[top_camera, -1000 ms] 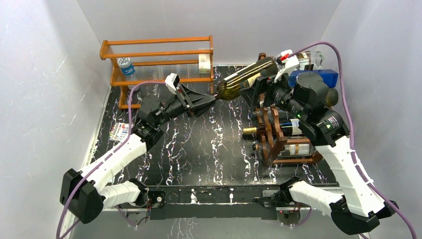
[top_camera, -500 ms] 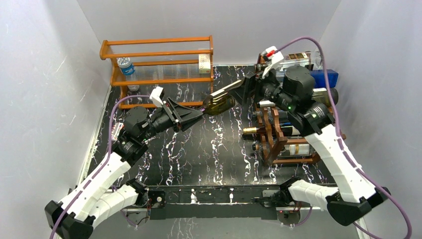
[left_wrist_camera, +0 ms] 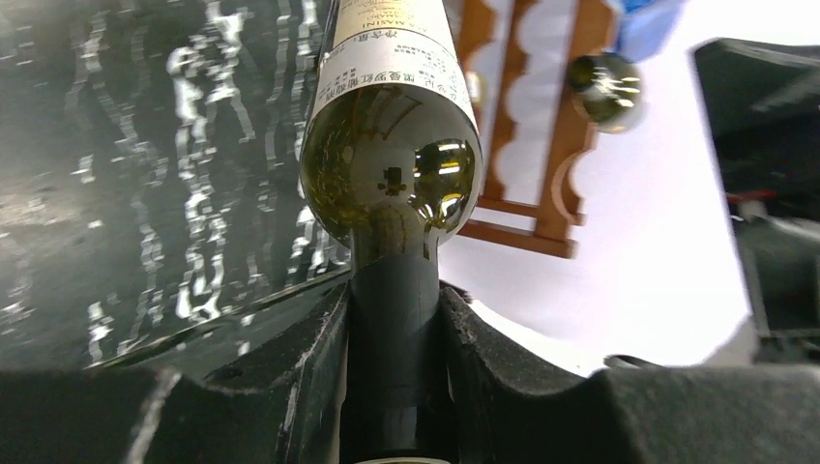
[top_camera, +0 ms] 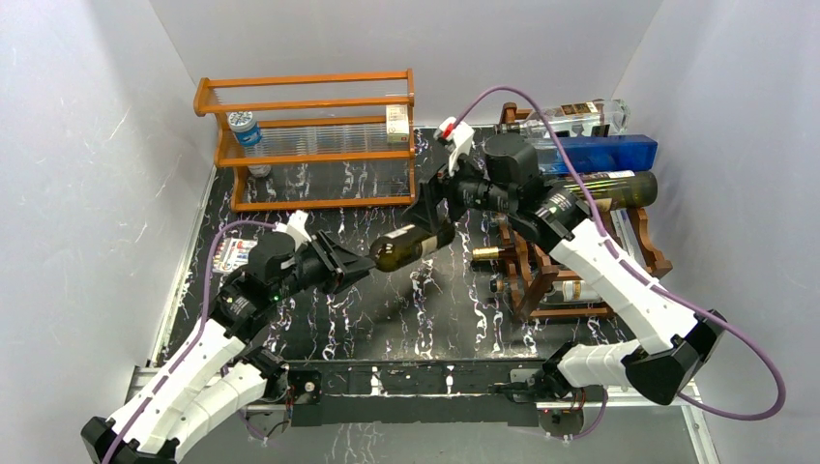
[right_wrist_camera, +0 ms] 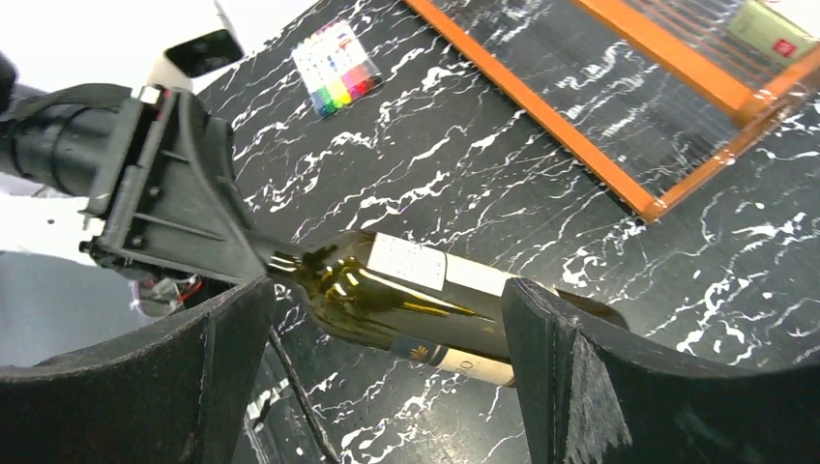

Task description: Take the wine bottle off the wine rack

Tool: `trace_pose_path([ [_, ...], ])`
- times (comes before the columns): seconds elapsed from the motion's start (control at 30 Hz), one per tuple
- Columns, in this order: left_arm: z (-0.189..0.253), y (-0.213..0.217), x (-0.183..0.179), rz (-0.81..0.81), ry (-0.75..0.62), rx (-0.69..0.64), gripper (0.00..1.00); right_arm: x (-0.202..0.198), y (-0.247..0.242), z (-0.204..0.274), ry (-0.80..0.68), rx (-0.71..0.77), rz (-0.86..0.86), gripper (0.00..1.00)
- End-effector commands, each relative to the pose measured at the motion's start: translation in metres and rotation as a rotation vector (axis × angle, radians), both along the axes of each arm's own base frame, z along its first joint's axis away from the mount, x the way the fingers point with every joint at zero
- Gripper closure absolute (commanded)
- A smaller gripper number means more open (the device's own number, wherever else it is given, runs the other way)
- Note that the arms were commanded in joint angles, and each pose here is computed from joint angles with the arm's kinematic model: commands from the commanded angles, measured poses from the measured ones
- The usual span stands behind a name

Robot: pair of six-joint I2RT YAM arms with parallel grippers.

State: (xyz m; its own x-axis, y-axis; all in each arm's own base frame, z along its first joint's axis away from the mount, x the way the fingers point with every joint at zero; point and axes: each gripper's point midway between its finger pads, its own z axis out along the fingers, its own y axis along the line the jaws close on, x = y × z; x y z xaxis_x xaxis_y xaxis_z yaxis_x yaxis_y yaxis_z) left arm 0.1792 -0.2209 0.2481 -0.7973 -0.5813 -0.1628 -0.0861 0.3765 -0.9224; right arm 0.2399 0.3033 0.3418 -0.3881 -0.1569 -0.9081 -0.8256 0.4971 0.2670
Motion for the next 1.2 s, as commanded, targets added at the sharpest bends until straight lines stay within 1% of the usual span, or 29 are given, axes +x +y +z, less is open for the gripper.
trace_pose_path([
  [0.0, 0.010, 0.006, -0.005, -0.023, -0.096, 0.028, 1.00, -0.005, 0.017, -0.019, -0.038, -0.046, 0.058, 0.02],
  [0.2, -0.028, 0.015, -0.009, -0.064, -0.052, 0.204, 1.00, -0.028, 0.040, -0.057, -0.053, -0.093, 0.167, 0.02],
  [0.33, -0.033, 0.021, -0.010, -0.097, -0.052, 0.297, 1.00, -0.033, 0.048, -0.093, -0.078, -0.132, 0.197, 0.02],
  [0.47, -0.035, 0.025, -0.011, -0.141, -0.043, 0.381, 1.00, -0.040, 0.057, -0.113, -0.157, -0.154, 0.253, 0.02],
  [0.57, -0.038, 0.025, -0.013, -0.175, -0.033, 0.414, 1.00, -0.043, 0.066, -0.123, -0.220, -0.148, 0.297, 0.02],
  [0.77, -0.035, 0.025, -0.013, -0.211, -0.036, 0.449, 1.00, -0.054, 0.082, -0.143, -0.317, -0.194, 0.399, 0.02],
  [0.97, -0.033, 0.025, -0.013, -0.256, -0.034, 0.493, 1.00, -0.041, 0.092, -0.159, -0.407, -0.257, 0.363, 0.02],
  [1.17, -0.031, 0.022, -0.013, -0.302, -0.026, 0.508, 1.00, -0.032, 0.097, -0.168, -0.463, -0.269, 0.353, 0.02],
])
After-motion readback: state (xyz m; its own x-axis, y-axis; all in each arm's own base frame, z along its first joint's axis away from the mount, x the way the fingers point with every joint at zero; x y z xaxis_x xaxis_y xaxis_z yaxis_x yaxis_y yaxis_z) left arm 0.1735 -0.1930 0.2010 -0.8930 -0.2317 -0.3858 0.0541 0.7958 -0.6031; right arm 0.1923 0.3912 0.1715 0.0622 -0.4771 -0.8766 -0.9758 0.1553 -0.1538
